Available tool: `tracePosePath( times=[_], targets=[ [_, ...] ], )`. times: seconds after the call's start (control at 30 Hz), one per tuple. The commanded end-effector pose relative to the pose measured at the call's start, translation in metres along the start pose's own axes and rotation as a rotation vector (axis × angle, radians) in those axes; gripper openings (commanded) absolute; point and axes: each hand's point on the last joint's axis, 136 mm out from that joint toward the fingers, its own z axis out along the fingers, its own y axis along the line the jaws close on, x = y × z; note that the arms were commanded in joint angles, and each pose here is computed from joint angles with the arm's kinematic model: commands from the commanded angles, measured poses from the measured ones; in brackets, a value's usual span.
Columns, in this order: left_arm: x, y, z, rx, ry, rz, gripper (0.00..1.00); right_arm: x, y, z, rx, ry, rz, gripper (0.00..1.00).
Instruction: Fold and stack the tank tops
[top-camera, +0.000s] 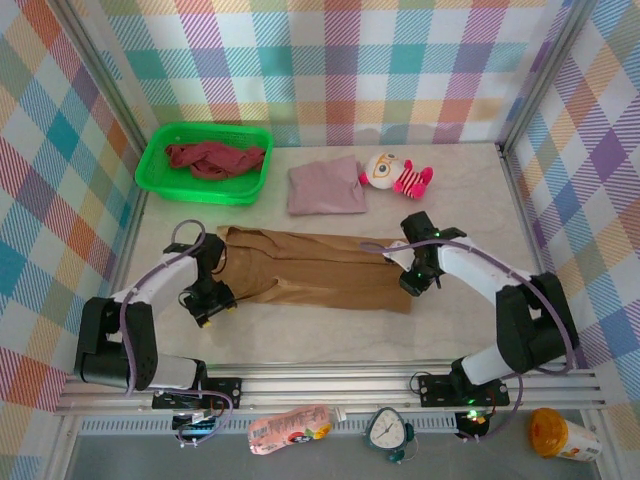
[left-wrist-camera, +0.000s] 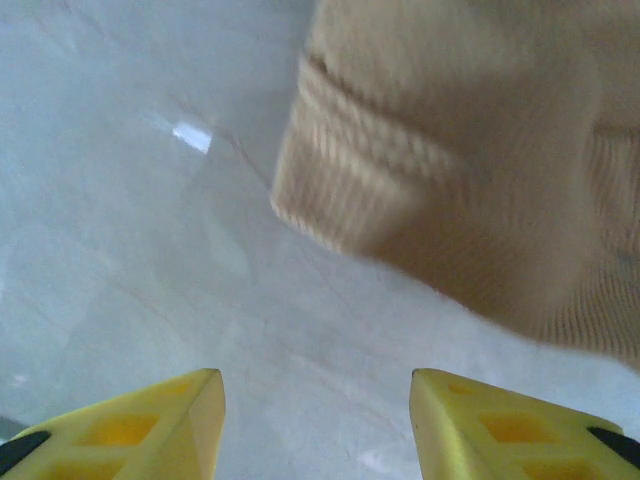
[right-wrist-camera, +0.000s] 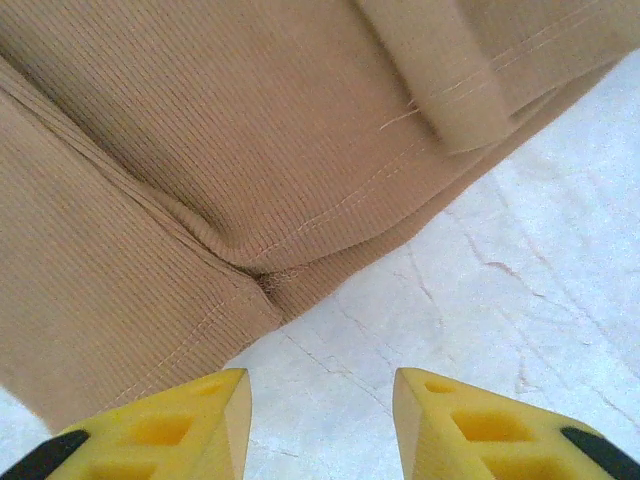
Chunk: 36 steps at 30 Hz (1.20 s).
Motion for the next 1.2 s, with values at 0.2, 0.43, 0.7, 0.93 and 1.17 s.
tracePosePath(
  times=[0.2,0.43,0.7,0.93,1.17],
  targets=[
    [-0.046,0.0,0.0,-0.075,-0.059,0.078,0.51,-0.007,0.032,-0.013,-0.077,-0.113,0.028,0.46],
    [-0.063,-0.002,-0.01,-0.107,-0.081,0.14,0.51,-0.003,0.039,-0.005,-0.094,-0.101,0.042,0.46],
    [-0.079,-0.012,-0.013,-0.104,-0.06,0.181,0.47,-0.005,0.044,-0.002,-0.122,-0.103,0.06,0.46],
    [-0.084,-0.018,0.004,-0.113,0.008,0.201,0.48,-0.011,0.047,-0.003,-0.139,-0.119,0.072,0.46],
    [-0.088,-0.011,0.025,-0.186,0.062,0.24,0.53,-0.02,0.043,-0.007,-0.138,-0.136,0.174,0.48]
  ],
)
